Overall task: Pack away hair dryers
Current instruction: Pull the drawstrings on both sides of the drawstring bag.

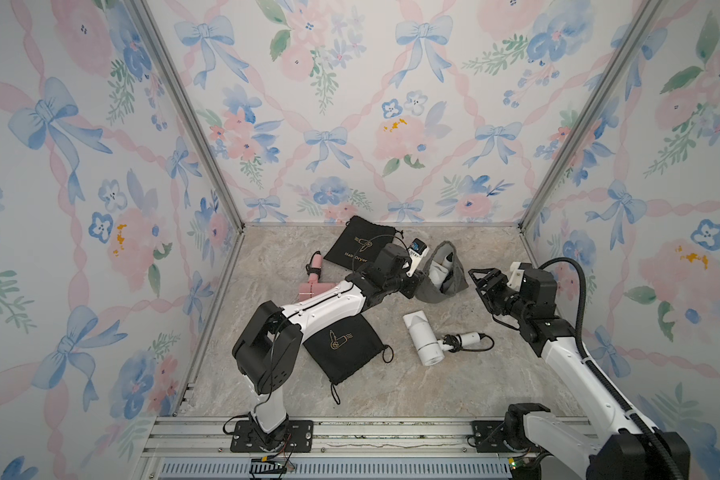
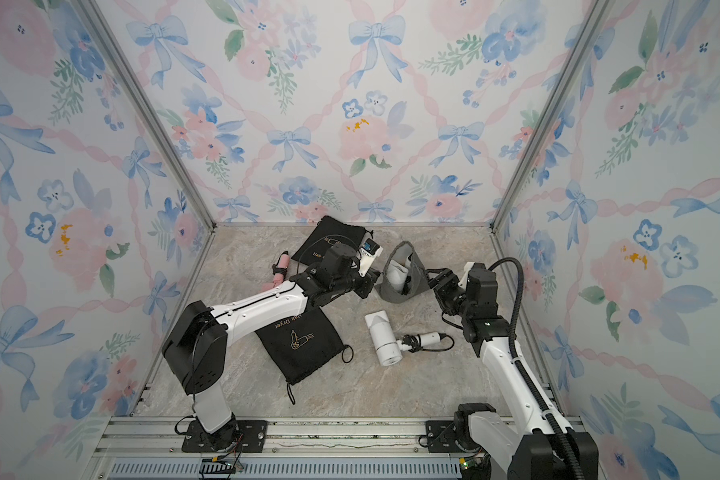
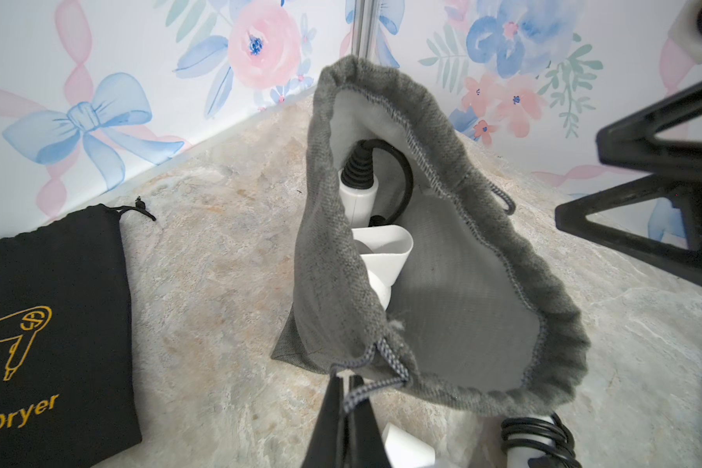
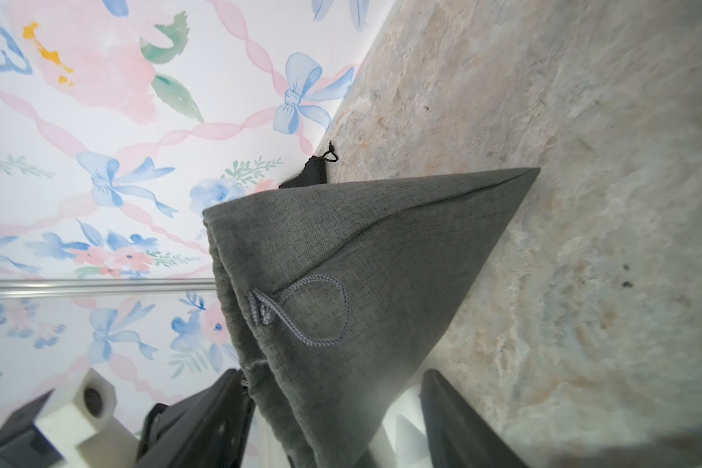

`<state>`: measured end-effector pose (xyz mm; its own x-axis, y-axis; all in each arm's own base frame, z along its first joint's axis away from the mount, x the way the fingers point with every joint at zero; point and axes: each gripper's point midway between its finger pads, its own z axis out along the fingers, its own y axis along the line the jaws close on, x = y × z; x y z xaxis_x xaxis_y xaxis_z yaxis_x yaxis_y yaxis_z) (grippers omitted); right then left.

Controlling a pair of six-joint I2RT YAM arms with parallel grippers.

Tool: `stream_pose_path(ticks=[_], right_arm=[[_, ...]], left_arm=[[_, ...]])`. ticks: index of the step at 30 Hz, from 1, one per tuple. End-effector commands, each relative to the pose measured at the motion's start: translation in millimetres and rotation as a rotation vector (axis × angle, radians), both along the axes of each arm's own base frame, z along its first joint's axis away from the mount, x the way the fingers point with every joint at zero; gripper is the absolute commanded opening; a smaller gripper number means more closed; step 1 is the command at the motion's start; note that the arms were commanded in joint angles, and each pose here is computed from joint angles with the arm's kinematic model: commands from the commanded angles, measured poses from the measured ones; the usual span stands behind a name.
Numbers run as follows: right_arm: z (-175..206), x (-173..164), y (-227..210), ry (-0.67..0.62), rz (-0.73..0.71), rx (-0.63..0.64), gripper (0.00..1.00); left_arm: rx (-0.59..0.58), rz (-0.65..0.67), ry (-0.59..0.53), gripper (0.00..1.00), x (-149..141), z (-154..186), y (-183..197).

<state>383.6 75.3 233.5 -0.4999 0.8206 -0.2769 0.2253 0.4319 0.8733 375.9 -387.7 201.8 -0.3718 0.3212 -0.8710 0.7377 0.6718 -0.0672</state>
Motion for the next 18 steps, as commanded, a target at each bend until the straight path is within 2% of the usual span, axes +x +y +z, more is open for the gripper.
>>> stream_pose_path(ticks=[1, 7, 18], right_arm=[[-4, 11, -3, 0.04, -0.096, 0.176, 0.72], [-7, 18, 2, 0.079, -0.133, 0.319, 0.69], [-15, 30, 27, 0.14, -0.088, 0.42, 0.63]], left_arm=[[-0.035, -0.003, -0.007, 0.0, -5, 13, -1], [-0.041, -0.014, -0.016, 0.0, -7, 18, -4], [-0.053, -0.022, -0.025, 0.0, -8, 25, -9]])
